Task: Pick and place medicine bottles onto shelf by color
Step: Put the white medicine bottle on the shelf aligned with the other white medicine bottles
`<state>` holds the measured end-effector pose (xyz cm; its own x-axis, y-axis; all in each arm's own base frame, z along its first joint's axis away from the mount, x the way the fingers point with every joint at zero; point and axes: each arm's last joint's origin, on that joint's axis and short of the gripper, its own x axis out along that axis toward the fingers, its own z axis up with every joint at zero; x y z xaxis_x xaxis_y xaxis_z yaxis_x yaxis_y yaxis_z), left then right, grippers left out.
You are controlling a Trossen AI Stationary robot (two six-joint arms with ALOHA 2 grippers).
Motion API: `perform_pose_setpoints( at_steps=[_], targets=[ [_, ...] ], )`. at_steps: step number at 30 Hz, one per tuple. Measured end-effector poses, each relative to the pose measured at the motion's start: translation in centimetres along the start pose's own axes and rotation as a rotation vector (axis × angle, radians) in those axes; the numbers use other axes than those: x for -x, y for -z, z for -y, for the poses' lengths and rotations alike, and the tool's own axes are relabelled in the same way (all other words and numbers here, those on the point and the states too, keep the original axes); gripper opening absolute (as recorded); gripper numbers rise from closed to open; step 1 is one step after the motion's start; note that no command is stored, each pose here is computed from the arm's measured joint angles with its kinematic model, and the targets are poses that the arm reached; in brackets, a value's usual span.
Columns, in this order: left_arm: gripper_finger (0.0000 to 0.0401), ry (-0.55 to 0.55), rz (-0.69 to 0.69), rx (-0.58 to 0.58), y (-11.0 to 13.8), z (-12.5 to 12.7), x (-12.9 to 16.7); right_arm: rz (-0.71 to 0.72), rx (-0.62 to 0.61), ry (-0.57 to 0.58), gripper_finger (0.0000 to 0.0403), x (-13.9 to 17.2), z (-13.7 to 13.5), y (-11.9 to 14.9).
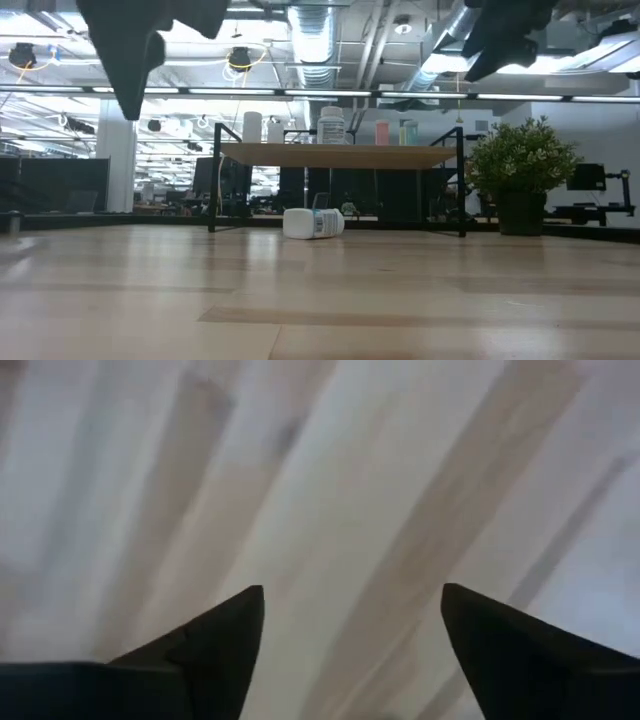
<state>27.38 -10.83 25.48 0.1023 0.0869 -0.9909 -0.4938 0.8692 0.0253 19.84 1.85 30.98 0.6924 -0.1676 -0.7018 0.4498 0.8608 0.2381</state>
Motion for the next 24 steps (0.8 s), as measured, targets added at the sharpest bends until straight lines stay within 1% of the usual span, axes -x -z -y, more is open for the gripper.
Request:
perform_pose_setpoints(
  at_steps=[3, 4, 6, 8, 11, 13, 18, 21, 24],
  targets=[
    [0.0303, 0.094, 0.170, 0.120, 1.1, 0.9, -1.0, -0.009, 0.004, 0.006, 0.0265, 0.3, 0.2, 0.2],
    [0.0306, 0.104, 0.222, 0.165, 1.4, 0.9, -1.5, -0.007, 0.004, 0.004, 0.0265, 0.3, 0.2, 0.1],
    [0.0308, 0.102, 0.313, 0.237, 1.2, 0.7, -2.8, -0.008, 0.006, 0.005, 0.0265, 0.3, 0.2, 0.1],
    [0.0308, 0.079, 0.366, 0.284, 0.6, 0.3, -4.1, -0.008, 0.006, 0.005, 0.0265, 0.3, 0.2, 0.1],
    [0.0309, 0.058, 0.401, 0.315, -0.8, -0.4, -6.1, -0.019, 0.009, 0.012, 0.0265, 0.0, 0.1, 0.2],
    [0.0309, 0.059, 0.423, 0.324, -2.2, -0.9, -6.8, -0.020, 0.009, 0.010, 0.0265, 0.0, 0.1, 0.2],
    [0.0309, 0.106, 0.544, 0.371, -6.0, -2.8, -6.7, -0.050, 0.014, 0.006, 0.0265, -0.1, 0.2, 0.4],
    [0.0309, 0.085, 0.594, 0.391, -7.5, -4.2, -6.7, -0.052, 0.019, 0.007, 0.0265, -0.1, 0.2, 0.4],
    [0.0309, 0.071, 0.602, 0.380, -8.7, -4.8, -7.7, -0.057, 0.026, 0.010, 0.0265, 0.0, 0.2, 0.5]
  ],
)
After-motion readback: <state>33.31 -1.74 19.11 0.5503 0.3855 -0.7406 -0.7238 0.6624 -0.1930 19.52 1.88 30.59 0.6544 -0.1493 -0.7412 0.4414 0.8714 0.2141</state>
